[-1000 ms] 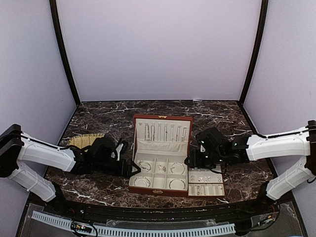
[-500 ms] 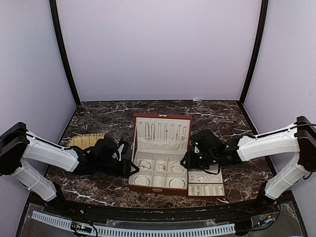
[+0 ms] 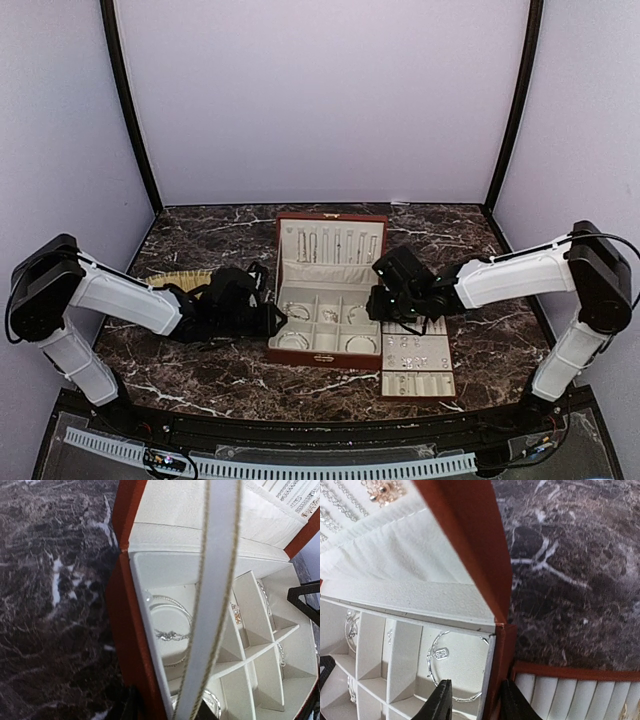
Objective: Organize the mixed jewelry
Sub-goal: Move the jewelry box to the center of the board.
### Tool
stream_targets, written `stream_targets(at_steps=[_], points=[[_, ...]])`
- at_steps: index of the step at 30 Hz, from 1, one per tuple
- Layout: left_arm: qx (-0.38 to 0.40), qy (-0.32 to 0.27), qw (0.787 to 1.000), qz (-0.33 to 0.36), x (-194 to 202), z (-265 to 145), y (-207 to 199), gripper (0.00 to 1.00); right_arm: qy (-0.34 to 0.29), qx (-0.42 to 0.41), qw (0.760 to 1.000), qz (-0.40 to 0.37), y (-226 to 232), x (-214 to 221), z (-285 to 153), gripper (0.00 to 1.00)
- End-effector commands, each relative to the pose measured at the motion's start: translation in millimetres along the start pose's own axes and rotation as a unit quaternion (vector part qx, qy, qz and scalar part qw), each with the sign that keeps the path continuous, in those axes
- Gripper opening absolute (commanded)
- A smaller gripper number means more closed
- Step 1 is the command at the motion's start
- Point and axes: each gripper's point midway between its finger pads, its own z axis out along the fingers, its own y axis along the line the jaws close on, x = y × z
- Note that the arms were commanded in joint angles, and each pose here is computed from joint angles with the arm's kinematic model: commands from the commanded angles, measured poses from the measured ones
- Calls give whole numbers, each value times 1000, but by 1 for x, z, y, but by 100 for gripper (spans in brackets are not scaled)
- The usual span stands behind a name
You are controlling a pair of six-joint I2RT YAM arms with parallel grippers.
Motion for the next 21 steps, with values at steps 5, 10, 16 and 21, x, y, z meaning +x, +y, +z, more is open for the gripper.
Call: stream_targets(at_steps=[5, 10, 16, 21], points=[[-4, -72, 996, 49, -53, 18, -18, 34, -58, -77, 995, -24, 53, -65, 12, 37], [6, -72, 996, 52, -56, 16, -21, 55, -67, -71, 995, -31, 51, -74, 5, 56], [-3, -74, 996, 55, -57, -2, -16, 74, -63, -61, 996, -34, 31, -66, -33, 74], [-27, -74, 995, 59, -57, -20, -4, 77, -34, -10, 998, -42, -18, -36, -69, 76]])
